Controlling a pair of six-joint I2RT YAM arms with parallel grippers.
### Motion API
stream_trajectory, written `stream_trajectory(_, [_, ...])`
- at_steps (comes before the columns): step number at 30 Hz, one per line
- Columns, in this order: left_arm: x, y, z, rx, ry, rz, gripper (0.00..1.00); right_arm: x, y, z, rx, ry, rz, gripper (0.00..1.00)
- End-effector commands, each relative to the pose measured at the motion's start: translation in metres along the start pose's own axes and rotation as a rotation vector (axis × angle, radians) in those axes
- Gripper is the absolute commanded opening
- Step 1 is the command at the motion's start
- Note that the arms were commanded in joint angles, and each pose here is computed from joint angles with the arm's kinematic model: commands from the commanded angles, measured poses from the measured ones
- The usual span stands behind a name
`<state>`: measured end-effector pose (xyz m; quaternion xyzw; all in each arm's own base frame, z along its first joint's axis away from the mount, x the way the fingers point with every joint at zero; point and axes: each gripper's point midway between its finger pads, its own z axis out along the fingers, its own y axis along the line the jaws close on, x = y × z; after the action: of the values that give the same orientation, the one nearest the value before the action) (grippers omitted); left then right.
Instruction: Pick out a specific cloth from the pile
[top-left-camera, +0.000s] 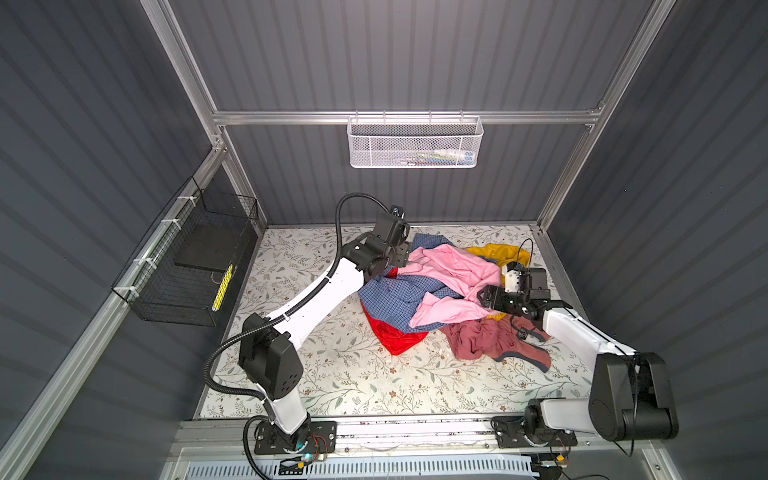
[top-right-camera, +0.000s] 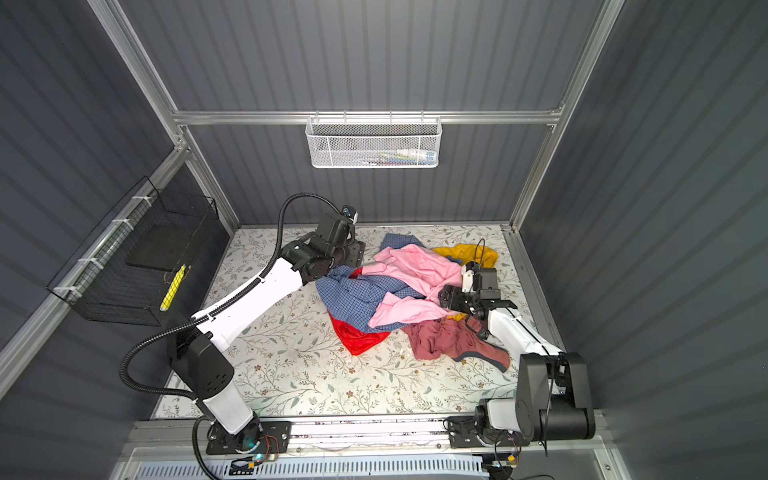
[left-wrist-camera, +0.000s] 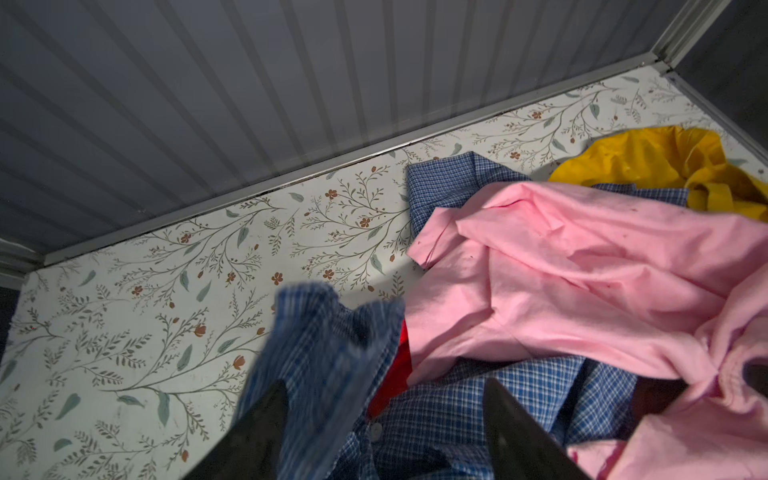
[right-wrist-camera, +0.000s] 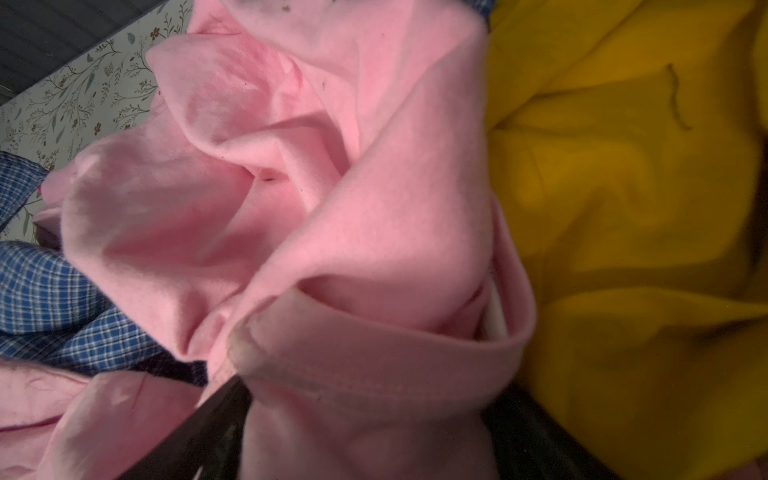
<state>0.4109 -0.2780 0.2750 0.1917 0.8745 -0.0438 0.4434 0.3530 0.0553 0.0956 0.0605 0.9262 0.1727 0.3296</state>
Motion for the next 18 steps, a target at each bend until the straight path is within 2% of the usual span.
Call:
stream_trajectory(1, [-0.014, -0.028, -0.02, 0.087, -0.012, 0.09, 0.79, 0.0, 0.0, 0.001, 0.006, 0.018, -0.008, 0.89])
stream_trajectory(5, [-0.021, -0.053, -0.034, 0.227, -0.047, 0.105, 0.81, -0.001, 0.001, 0.002, 0.001, 0.017, -0.002, 0.89])
stream_trajectory(8, [-0.014, -0.077, -0.039, 0.37, -0.024, 0.112, 0.8, -0.001, 0.001, 0.003, 0.001, 0.022, 0.0, 0.89])
stream_trajectory(11, [0.009, -0.088, -0.031, 0.42, 0.081, 0.127, 0.78, -0.001, 0.001, 0.004, 0.001, 0.025, -0.003, 0.89])
stream_trajectory(15, [0.048, -0.088, -0.013, 0.402, 0.255, 0.143, 0.76, -0.003, 0.001, 0.004, 0.0, 0.025, -0.008, 0.89])
stream_trajectory(18, [0.071, -0.097, -0.005, 0.442, 0.346, 0.128, 0.76, -0.002, 0.001, 0.004, -0.001, 0.028, -0.009, 0.89])
